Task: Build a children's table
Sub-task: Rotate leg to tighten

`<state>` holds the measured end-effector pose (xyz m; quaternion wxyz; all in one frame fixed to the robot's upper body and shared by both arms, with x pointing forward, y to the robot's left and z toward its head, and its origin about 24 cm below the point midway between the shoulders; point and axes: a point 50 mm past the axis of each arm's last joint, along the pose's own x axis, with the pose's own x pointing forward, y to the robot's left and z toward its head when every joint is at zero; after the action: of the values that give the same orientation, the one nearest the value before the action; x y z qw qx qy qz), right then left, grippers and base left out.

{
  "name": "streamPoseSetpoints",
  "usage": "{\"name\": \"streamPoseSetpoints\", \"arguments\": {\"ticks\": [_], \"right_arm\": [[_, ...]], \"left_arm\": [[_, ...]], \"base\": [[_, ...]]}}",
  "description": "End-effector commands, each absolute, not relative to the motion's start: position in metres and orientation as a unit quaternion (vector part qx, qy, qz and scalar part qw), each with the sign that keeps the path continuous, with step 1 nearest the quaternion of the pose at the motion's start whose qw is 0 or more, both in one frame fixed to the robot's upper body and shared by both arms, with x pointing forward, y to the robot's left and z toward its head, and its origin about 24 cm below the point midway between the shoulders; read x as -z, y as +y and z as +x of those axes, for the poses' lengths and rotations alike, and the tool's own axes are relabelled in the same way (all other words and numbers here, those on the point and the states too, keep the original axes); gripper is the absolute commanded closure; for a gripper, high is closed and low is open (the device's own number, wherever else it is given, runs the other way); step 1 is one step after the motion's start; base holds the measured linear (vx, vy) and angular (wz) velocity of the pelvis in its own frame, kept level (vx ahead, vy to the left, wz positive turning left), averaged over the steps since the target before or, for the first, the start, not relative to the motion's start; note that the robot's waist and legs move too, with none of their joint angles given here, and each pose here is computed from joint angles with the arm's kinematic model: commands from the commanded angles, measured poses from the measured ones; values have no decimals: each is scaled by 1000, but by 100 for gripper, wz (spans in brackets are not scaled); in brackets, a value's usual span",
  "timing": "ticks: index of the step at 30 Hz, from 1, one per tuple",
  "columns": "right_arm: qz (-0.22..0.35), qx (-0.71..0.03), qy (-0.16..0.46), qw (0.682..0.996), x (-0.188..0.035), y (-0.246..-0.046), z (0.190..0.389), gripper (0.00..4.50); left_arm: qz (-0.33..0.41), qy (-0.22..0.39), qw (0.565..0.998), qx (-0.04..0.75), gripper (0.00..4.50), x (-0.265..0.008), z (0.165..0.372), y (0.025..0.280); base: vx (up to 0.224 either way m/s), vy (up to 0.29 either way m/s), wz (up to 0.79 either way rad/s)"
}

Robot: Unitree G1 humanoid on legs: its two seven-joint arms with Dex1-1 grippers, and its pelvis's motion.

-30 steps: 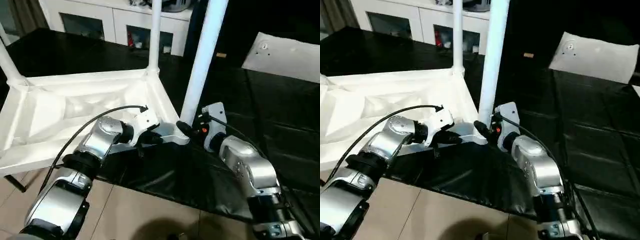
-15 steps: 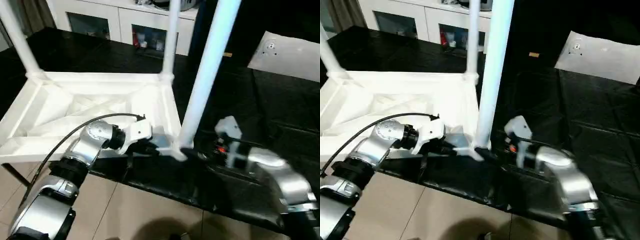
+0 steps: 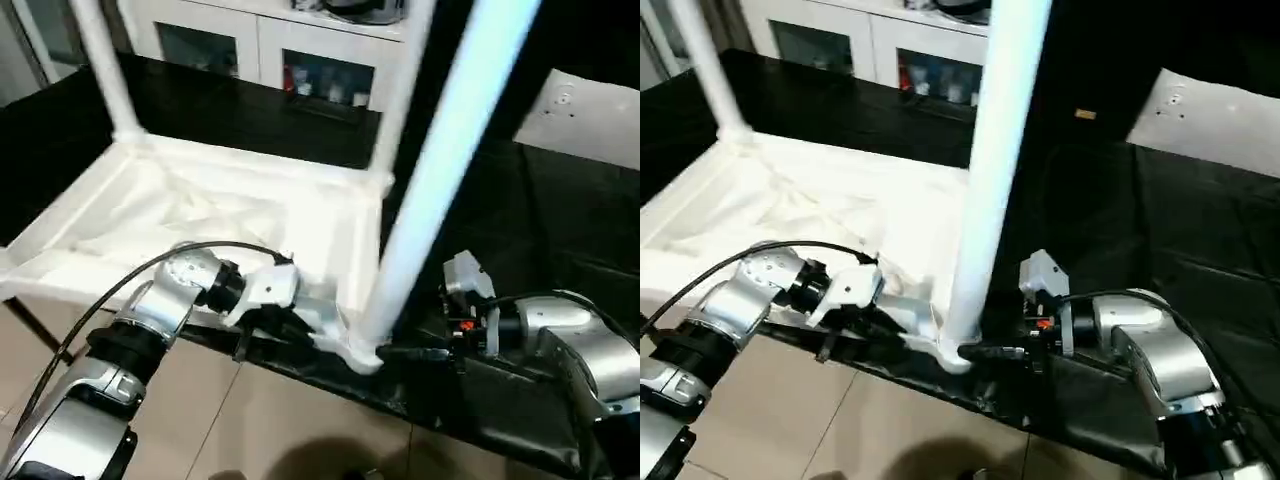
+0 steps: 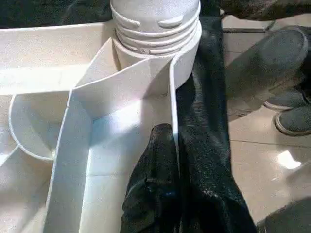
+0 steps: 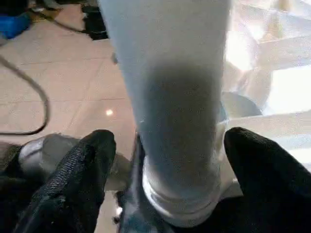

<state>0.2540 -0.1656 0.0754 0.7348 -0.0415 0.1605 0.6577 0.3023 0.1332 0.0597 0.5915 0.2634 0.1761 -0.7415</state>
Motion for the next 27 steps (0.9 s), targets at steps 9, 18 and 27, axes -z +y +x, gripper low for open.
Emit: {"name": "streamPoseSetpoints", "arguments": {"ticks": [9, 18, 27], "right_arm": [[-57, -684, 175, 706, -74, -166, 258, 167], [-39, -685, 179, 705, -72, -161, 257, 233], [-8, -555, 166, 815, -63, -139, 267, 253]], "left_arm": [[288, 160, 535, 778, 450, -64, 296, 120], [271, 165, 547, 775, 450, -62, 294, 122], [238, 187, 674, 674, 450, -60, 318, 119]], "base": [[0, 0, 0], [0, 0, 0], [0, 0, 0]]}}
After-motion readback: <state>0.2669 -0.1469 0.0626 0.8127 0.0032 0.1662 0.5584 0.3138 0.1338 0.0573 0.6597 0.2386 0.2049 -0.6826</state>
